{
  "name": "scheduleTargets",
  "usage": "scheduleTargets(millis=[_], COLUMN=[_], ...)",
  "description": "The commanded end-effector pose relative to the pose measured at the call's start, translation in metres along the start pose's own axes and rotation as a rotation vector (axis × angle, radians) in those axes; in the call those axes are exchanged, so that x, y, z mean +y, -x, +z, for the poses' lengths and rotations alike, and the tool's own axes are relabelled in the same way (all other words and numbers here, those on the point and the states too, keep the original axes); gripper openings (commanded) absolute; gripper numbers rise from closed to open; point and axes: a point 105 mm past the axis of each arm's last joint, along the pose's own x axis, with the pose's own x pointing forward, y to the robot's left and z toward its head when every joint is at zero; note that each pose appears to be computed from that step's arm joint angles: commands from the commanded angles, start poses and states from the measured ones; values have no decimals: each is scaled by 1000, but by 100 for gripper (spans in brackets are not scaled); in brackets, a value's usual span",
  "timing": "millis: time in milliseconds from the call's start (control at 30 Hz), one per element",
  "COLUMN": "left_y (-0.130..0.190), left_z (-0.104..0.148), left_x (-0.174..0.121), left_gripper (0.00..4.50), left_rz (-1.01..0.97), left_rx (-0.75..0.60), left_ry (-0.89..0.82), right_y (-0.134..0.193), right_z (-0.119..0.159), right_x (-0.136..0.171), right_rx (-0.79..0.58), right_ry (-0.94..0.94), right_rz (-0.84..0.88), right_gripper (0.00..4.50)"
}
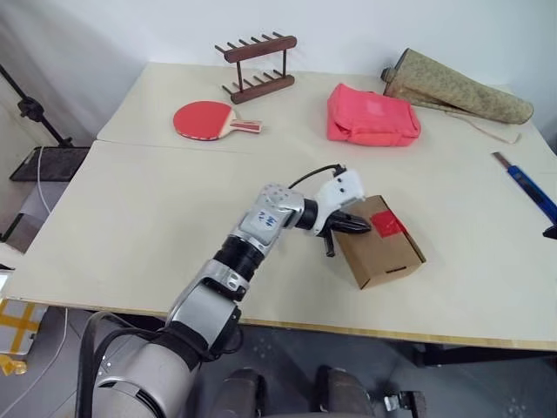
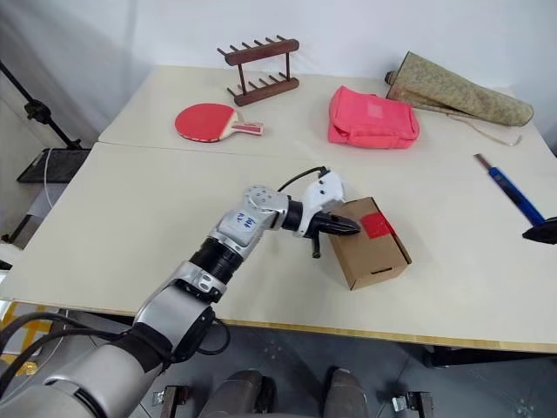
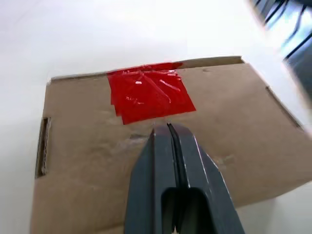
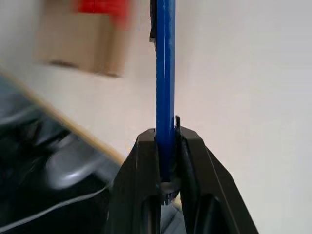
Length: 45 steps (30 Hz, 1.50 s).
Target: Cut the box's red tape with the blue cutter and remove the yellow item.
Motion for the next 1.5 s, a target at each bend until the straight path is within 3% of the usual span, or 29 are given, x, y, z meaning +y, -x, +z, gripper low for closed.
scheduleTargets(millis=[33,133,367,467,600,733,767,867,1000,1233,1367,1500], left_y=[17,50,91,103,112,114,112,104,90,58,40,38], left_z=[11,15,-18,-29,-53,-56,-58,-57,-52,-55,-49,-47], left_x=[0,0,3,0,-20,-27,-25,-15,-7,-1,-9,-16], left_gripper=[0,0,0,0,0,0,0,0,0,0,0,0], left_rz=[-17,-27,56,85,83,134,174,290,354,361,297,248], left_rx=[-80,-89,35,34,73,17,-1,-63,-112,-78,-71,-65], left_ry=[40,20,-1,38,83,144,152,166,197,244,249,250], right_y=[-6,-35,-70,-73,-53,-56,-67,-93,-123,-172,-204,-206], right_z=[-3,-29,-63,-77,-53,-25,-16,8,13,25,10,5], right_x=[-28,-59,-71,-76,-74,-33,-14,21,30,30,75,125], right_rx=[-120,-171,-184,-161,-294,-421,-436,-549,-606,-682,-572,-566], right_ry=[27,30,-4,-12,90,189,285,467,555,458,391,408], right_rz=[-130,-289,-380,-413,-437,-227,-180,-188,-279,-367,-129,81], right_gripper=[17,17,17,119,246,246,246,147,6,2,2,2])
